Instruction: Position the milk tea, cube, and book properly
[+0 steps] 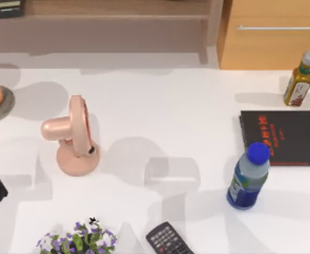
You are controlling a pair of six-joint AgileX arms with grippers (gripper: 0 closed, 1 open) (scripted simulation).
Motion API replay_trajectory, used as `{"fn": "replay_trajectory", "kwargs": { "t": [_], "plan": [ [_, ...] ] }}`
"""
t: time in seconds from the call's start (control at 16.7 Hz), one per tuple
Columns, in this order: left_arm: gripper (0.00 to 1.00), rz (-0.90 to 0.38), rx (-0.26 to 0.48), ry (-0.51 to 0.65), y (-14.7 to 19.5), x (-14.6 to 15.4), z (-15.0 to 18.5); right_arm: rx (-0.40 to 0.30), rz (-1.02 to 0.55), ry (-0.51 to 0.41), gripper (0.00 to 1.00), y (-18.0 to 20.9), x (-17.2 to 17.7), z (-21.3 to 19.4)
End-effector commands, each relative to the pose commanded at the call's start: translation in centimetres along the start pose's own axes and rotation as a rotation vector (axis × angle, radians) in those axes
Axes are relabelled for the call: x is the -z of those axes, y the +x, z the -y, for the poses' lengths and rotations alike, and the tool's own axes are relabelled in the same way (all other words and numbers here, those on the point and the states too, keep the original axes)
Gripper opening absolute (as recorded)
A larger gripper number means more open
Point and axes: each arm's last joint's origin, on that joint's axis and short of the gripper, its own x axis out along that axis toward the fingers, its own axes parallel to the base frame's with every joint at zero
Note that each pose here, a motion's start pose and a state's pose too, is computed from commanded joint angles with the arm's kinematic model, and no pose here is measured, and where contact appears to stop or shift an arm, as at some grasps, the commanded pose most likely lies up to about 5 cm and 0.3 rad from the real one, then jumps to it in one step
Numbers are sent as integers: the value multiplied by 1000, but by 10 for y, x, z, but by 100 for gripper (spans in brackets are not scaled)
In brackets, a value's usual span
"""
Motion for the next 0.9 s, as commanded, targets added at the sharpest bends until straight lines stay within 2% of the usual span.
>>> {"fn": "replay_trajectory", "kwargs": {
  "t": [0.24, 0.42, 0.66, 0.9],
  "plan": [
    [100, 0, 0, 0, 0, 0, 0, 1, -17, -10, 100, 73, -46, 26],
    [100, 0, 0, 0, 0, 0, 0, 1, -40, -11, 100, 144, -52, 60],
    [100, 0, 0, 0, 0, 0, 0, 1, -68, -5, 100, 229, -23, 116],
    [100, 0, 0, 0, 0, 0, 0, 0, -76, -1, 100, 277, 19, 164]
  ]
}}
